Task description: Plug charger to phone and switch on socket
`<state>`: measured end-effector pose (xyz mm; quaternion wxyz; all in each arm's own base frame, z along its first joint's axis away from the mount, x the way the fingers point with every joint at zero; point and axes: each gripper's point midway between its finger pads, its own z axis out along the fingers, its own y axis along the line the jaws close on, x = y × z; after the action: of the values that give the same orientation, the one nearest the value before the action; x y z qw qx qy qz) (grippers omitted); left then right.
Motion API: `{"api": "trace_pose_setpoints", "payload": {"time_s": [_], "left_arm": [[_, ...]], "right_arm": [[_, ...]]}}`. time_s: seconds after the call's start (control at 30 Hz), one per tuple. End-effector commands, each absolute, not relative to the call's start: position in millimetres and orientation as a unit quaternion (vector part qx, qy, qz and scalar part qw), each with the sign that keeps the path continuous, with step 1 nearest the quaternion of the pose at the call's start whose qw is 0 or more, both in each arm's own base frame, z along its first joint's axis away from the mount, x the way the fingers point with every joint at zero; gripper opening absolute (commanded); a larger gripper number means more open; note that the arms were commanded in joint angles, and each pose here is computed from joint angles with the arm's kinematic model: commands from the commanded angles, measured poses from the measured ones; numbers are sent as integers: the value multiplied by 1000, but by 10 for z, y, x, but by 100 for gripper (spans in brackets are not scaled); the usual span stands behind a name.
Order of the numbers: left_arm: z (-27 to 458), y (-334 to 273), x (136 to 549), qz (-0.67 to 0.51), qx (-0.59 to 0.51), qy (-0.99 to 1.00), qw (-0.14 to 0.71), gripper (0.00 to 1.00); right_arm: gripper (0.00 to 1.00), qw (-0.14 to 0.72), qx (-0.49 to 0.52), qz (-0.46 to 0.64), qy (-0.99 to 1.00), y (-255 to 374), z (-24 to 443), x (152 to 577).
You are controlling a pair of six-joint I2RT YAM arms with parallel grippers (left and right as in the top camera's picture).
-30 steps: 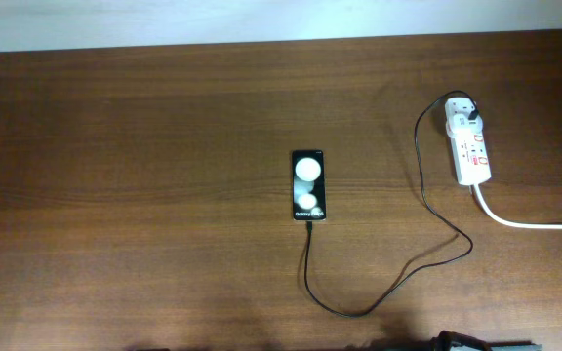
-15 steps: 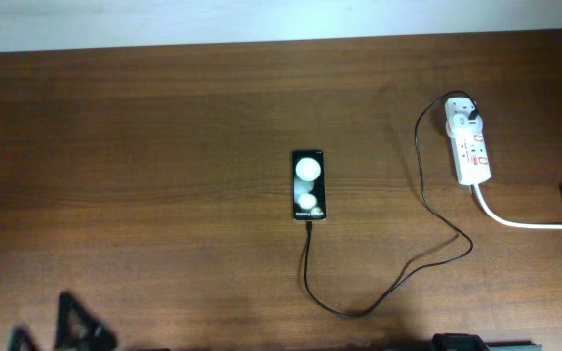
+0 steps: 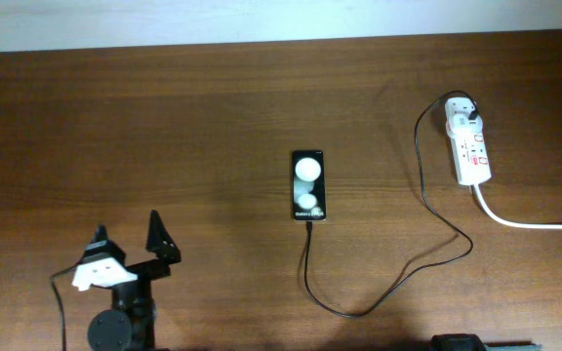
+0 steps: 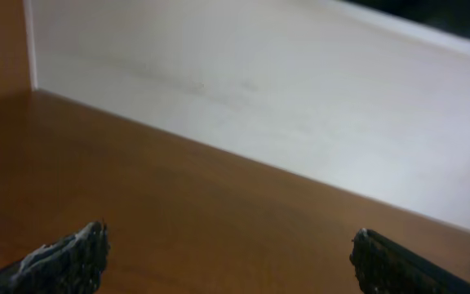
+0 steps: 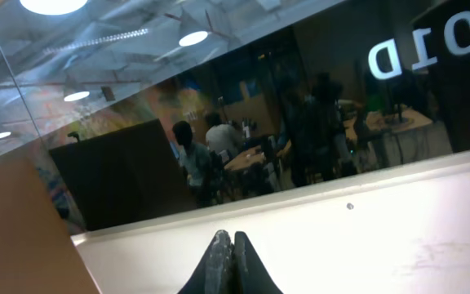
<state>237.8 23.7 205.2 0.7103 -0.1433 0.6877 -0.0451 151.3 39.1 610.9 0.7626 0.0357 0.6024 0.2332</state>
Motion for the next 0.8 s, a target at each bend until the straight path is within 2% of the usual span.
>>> {"api": "trace_pose_setpoints", "payload": {"time_s": [0.0,0.23,0.77], "left_arm": [[1781,136,2445,-36,-94,707,700,99],[1570,136,2455,-33,-95,728,679,99],[1581,136,2455,-33,-95,726,680,99]], "right_arm": [[4,770,42,224,596,348,6065,1450],[4,777,38,226,587,355,6068,1328],[4,790,33,226,569,357,6041,1146]]}}
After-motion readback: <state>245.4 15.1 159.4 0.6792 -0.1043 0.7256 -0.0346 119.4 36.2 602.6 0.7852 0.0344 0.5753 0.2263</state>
